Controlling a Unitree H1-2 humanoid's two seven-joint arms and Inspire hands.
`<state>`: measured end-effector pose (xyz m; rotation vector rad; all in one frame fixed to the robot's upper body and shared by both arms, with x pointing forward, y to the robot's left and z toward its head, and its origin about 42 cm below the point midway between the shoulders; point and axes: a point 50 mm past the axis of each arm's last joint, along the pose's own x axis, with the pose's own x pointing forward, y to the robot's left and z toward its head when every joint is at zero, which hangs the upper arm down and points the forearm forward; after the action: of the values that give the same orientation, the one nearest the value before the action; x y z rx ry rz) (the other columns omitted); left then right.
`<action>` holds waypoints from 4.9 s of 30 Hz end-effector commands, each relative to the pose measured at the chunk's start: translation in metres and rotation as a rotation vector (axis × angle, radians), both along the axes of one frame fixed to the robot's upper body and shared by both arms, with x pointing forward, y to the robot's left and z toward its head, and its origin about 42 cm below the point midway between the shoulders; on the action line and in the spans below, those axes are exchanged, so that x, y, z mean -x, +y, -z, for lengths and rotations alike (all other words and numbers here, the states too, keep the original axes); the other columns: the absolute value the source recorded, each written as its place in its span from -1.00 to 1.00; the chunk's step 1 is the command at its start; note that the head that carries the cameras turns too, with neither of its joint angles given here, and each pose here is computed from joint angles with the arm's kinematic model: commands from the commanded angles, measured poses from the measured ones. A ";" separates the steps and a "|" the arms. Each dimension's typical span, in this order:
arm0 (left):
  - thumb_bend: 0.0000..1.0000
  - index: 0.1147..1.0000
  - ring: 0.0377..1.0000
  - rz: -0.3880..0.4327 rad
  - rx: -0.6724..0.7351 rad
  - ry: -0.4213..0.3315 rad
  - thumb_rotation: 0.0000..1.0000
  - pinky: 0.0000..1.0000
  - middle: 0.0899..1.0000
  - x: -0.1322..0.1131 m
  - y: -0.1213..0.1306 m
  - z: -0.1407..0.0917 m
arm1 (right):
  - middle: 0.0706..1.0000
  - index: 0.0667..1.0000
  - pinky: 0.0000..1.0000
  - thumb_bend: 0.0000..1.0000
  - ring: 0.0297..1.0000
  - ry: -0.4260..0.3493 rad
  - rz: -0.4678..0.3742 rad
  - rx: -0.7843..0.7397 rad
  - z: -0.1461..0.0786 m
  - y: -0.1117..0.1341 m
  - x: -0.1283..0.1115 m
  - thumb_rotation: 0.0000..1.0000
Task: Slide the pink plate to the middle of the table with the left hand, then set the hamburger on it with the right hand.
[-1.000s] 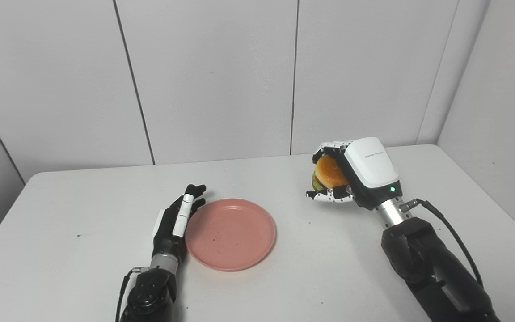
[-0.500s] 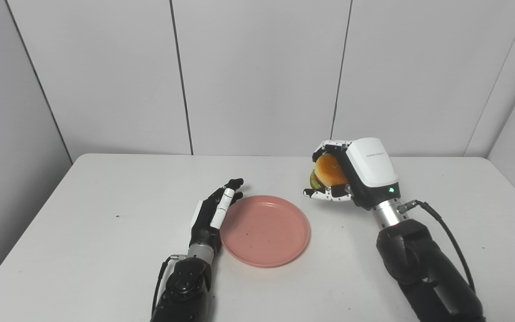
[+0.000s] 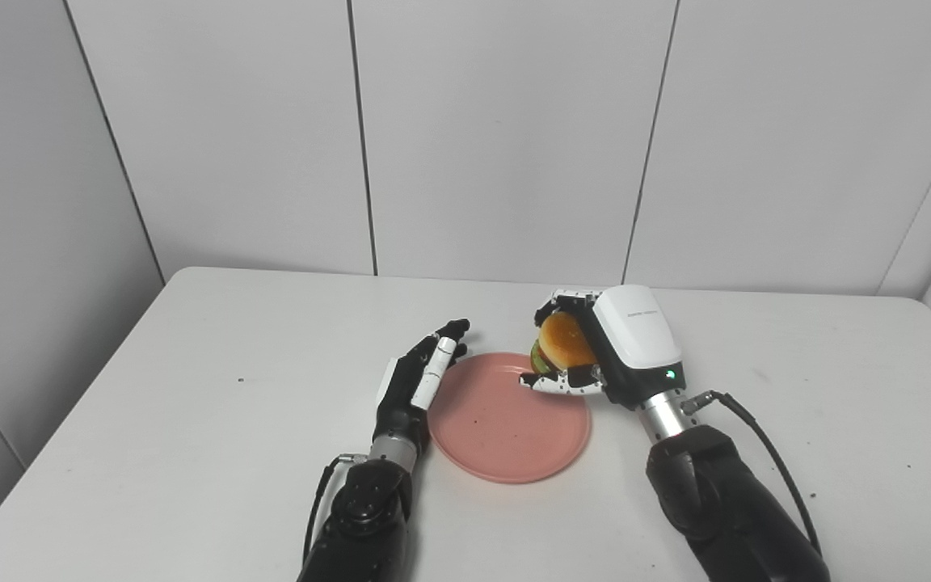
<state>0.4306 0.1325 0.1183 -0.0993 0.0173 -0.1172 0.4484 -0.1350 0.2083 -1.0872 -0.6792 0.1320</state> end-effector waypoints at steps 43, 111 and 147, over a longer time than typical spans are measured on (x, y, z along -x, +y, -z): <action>0.64 0.64 0.70 0.009 -0.056 -0.043 0.75 0.70 0.69 -0.001 -0.012 0.006 | -0.03 0.03 -0.32 0.04 -0.19 0.172 -0.035 0.014 0.025 0.055 -0.018 0.04; 0.77 0.87 1.00 -0.216 -0.064 -0.146 0.92 0.98 0.98 -0.010 0.033 -0.002 | 0.86 0.80 0.99 0.52 0.91 0.504 0.059 -1.109 0.069 -0.021 -0.017 1.00; 0.72 0.89 1.00 -0.208 -0.067 -0.075 0.81 0.89 1.00 -0.011 0.037 -0.001 | 0.90 0.90 1.00 0.66 0.90 0.697 0.126 -1.210 0.091 -0.025 -0.011 1.00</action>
<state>0.4365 0.1717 0.1113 -0.0365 -0.0396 0.0944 0.4622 -0.1591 0.1251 0.1191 -0.0367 -0.0123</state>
